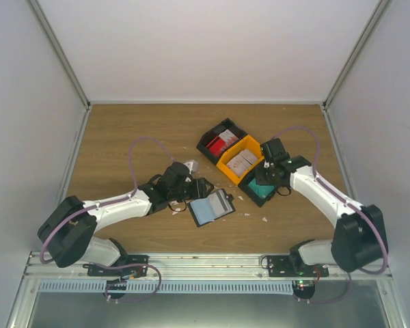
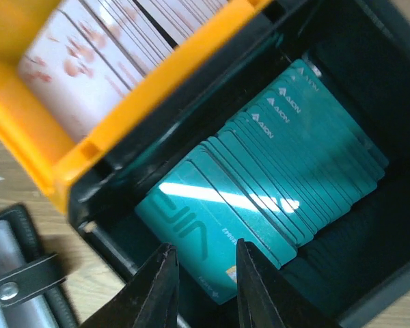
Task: Put the credit cards into the card holder
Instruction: Pick up the credit card from the storage box.
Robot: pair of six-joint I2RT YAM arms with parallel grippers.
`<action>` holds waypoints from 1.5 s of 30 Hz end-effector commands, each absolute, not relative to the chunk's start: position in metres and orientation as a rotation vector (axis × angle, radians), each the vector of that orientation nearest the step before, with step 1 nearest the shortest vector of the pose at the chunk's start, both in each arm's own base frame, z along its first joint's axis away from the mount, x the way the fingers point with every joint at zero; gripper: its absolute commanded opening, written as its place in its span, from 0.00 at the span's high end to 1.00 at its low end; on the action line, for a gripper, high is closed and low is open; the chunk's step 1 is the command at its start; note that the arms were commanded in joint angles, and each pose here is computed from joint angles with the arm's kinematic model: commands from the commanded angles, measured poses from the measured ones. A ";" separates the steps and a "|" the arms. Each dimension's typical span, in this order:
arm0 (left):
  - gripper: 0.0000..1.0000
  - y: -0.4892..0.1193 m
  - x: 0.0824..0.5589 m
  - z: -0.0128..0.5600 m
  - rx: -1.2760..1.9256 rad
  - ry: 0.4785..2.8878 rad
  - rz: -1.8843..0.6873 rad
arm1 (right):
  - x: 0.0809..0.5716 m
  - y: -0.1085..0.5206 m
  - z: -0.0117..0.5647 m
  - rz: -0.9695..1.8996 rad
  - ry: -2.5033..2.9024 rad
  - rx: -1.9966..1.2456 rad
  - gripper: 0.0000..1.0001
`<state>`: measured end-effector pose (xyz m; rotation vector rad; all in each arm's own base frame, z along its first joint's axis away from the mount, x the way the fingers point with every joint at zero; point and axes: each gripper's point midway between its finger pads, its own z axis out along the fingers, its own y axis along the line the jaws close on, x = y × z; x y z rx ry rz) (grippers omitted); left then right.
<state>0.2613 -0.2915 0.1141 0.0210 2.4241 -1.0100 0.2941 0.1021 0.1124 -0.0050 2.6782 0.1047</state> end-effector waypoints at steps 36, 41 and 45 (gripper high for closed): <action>0.59 -0.368 0.337 0.060 0.148 2.518 -1.148 | 0.344 0.134 0.025 0.345 2.897 -0.131 0.62; 0.60 -0.370 0.343 0.059 0.156 2.496 -1.169 | 0.338 0.142 0.034 0.419 2.886 -0.171 0.68; 0.62 -0.373 0.344 0.056 0.160 2.499 -1.178 | 0.331 0.155 0.042 0.543 2.867 -0.235 0.72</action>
